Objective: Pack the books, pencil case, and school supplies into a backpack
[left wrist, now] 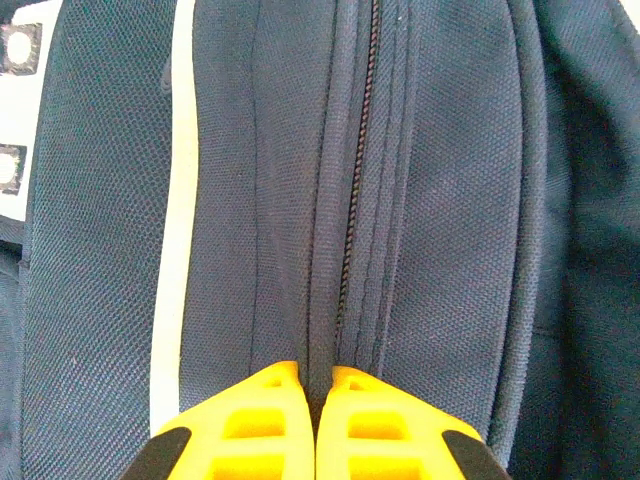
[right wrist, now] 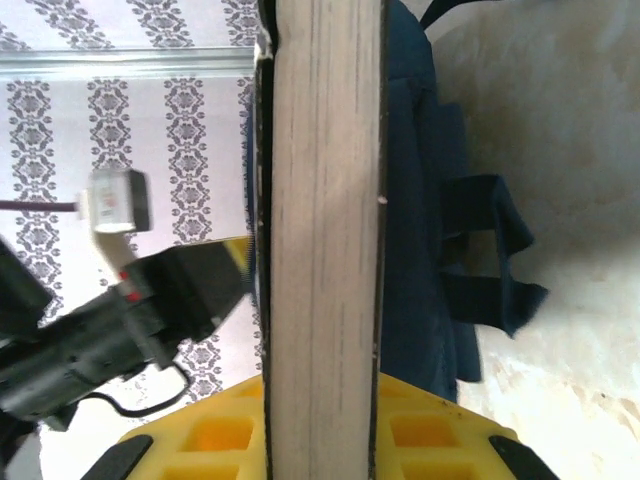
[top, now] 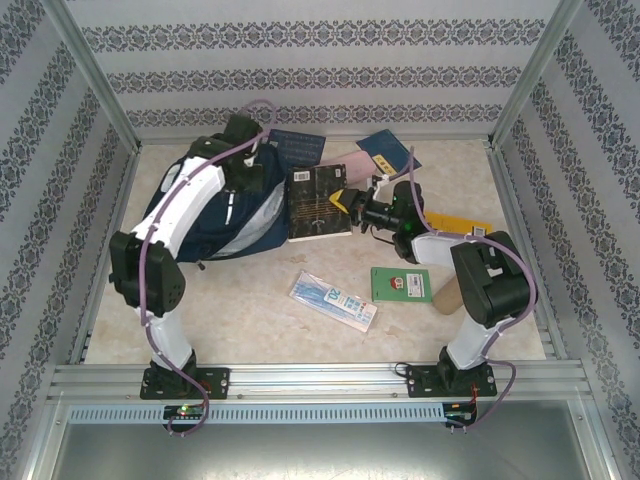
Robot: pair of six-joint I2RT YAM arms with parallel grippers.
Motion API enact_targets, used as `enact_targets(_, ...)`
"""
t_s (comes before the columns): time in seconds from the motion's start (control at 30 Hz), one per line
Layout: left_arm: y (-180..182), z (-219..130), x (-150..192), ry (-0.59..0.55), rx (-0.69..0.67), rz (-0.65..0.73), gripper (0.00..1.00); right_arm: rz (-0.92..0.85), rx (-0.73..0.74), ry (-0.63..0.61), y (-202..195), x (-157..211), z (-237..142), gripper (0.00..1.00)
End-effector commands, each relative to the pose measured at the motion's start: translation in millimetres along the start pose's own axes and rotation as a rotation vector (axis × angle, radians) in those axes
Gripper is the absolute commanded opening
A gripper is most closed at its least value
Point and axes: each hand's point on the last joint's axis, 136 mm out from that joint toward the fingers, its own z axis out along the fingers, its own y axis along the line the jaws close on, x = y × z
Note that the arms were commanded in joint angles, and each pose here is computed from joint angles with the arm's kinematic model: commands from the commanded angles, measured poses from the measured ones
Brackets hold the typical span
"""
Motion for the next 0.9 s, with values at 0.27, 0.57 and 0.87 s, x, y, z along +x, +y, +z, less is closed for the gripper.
enact_targets(0.27, -7.6, -66.2, -35.7, -0.121, 0.272, -0.151, 0.0, -0.107, -0.003, -0.034, 0.0, -1.3, 44.2, 0.0)
enact_targets(0.57, -17.0, -98.3, -62.6, -0.173, 0.559, -0.301, 0.0, -0.127, 0.003, -0.072, -4.8, 10.2, 95.7, 0.0)
enact_targets(0.87, -25.1, -99.8, -70.4, -0.155, 0.662, -0.344, 0.0, -0.156, -0.044, -0.144, -0.5, 19.7, 164.1, 0.0)
